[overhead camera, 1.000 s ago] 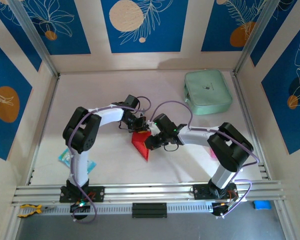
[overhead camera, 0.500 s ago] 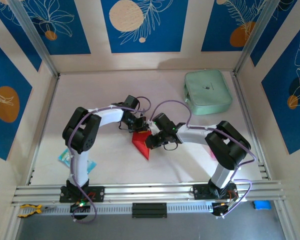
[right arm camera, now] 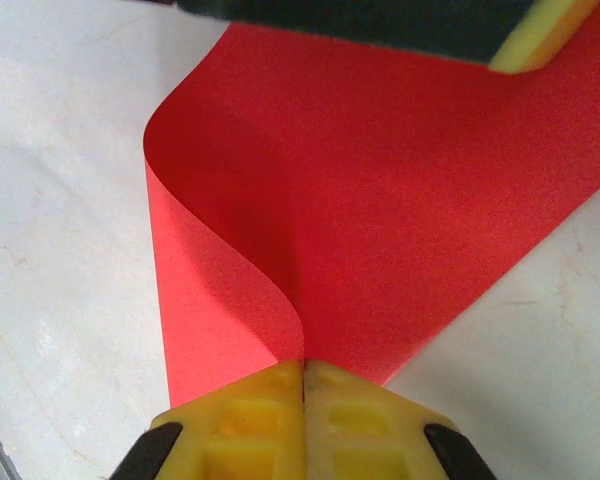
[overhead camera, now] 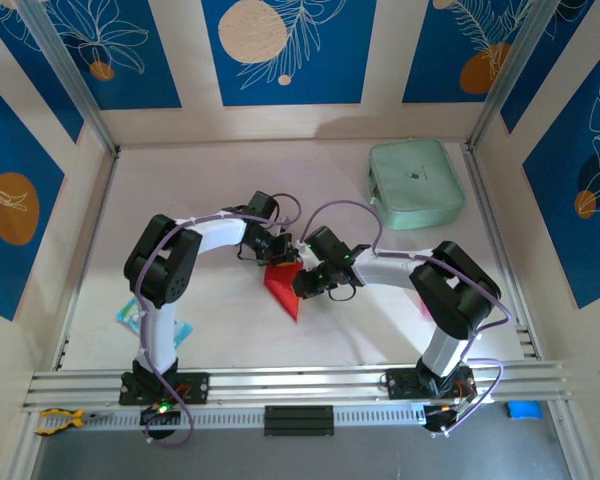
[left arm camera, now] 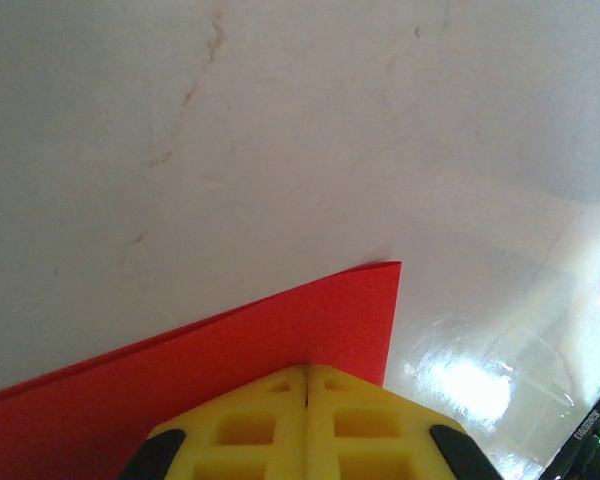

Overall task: Fold a paper plane with a square sheet of paper (pick it up from the middle)
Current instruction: Third fold the triangle at the center of the table.

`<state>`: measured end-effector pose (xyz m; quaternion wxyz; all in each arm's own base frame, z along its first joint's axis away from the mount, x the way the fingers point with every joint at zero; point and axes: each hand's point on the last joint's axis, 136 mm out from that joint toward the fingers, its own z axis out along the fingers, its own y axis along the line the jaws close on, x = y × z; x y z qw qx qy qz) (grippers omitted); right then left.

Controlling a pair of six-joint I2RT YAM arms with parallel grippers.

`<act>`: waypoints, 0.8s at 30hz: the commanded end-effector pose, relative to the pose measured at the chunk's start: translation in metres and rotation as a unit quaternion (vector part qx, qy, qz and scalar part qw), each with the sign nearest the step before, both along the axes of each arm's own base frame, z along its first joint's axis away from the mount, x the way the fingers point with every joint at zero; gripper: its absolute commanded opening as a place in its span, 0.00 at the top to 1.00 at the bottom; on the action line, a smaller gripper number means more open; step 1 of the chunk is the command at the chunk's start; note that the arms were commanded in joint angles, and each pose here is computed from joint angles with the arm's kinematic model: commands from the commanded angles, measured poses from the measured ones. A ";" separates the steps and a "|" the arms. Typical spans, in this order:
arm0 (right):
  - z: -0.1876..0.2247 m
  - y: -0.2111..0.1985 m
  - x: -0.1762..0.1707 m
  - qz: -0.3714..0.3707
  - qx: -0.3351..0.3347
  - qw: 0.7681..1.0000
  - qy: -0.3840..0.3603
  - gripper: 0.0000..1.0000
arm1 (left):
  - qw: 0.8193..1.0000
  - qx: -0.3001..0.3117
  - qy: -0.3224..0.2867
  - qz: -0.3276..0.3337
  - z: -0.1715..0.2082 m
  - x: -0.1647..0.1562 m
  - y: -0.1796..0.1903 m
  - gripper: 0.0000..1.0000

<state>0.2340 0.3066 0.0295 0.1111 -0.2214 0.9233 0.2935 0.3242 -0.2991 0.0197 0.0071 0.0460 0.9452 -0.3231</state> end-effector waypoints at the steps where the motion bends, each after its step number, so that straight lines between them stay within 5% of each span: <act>1: -0.003 -0.001 0.004 -0.001 -0.010 1.000 0.002 1.00 | 0.998 0.050 0.030 0.007 -0.026 -0.018 0.017 0.96; 24: -0.003 -0.002 -0.003 0.003 -0.021 1.000 0.010 1.00 | 0.998 0.051 0.030 0.008 -0.026 -0.018 0.018 0.96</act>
